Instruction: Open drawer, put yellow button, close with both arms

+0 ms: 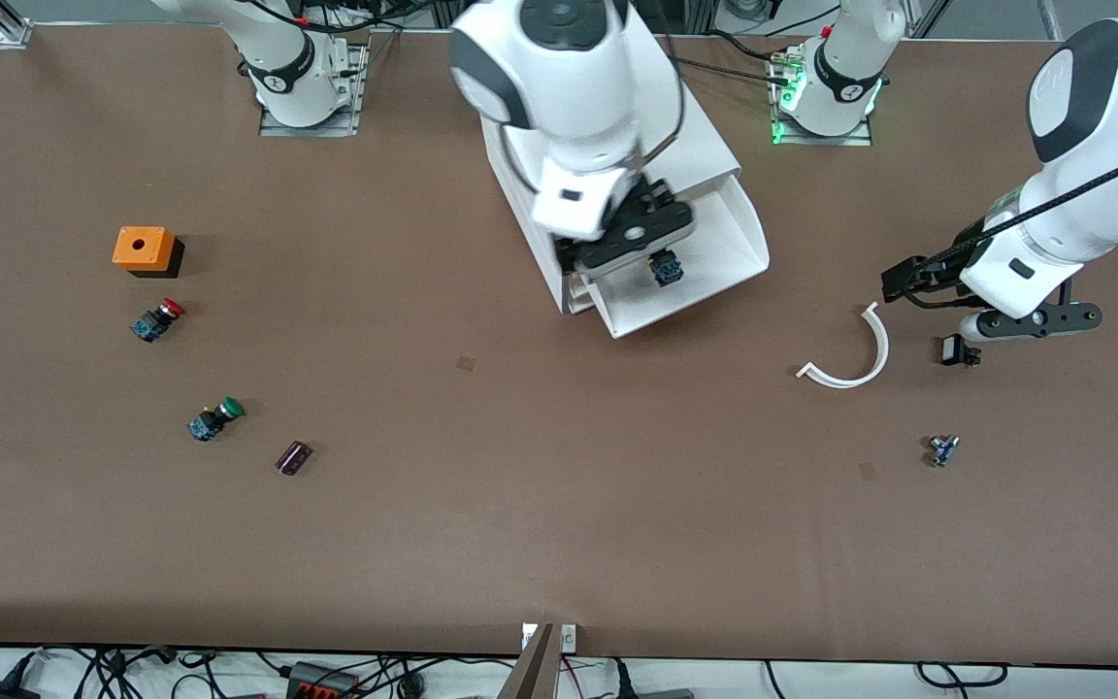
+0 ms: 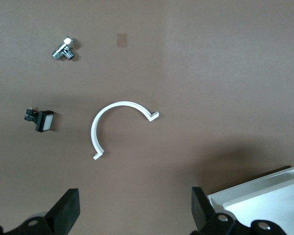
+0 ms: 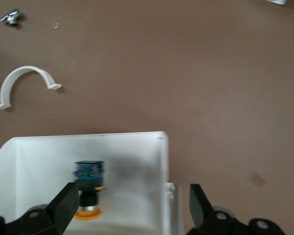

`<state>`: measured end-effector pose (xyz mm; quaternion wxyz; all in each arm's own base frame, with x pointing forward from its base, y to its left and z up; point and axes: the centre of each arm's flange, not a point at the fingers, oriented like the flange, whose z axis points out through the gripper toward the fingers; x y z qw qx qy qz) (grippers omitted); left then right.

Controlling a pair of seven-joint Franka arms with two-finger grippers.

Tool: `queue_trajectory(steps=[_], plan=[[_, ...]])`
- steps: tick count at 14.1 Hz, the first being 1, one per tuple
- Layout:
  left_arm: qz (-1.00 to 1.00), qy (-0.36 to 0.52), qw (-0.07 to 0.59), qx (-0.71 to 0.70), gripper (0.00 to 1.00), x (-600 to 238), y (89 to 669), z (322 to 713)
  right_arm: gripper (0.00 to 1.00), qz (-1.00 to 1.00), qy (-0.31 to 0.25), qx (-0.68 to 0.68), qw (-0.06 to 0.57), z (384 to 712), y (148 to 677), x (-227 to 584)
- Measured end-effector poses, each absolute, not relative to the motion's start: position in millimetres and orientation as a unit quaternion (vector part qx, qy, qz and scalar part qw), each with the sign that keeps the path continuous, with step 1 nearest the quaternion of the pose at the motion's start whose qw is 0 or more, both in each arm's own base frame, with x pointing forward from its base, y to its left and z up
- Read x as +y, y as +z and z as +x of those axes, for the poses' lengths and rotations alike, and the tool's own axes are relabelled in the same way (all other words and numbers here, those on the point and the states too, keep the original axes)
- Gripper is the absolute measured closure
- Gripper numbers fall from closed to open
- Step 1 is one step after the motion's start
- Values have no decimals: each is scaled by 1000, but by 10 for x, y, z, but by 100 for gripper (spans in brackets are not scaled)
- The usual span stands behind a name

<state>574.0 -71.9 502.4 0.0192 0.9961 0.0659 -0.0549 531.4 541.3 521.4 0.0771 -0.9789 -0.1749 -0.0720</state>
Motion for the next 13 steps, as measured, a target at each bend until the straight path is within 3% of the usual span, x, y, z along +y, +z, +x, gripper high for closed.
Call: queue_trajectory(steps=[7, 13], plan=[[994, -84, 25, 64, 0, -1629, 4251, 5869, 0, -999, -38, -36, 15, 6595, 5065, 3472], [991, -71, 30, 108, 0, -2399, 3796, 5843, 0, -1000, 16, 3, -7, 7089, 4859, 1941]])
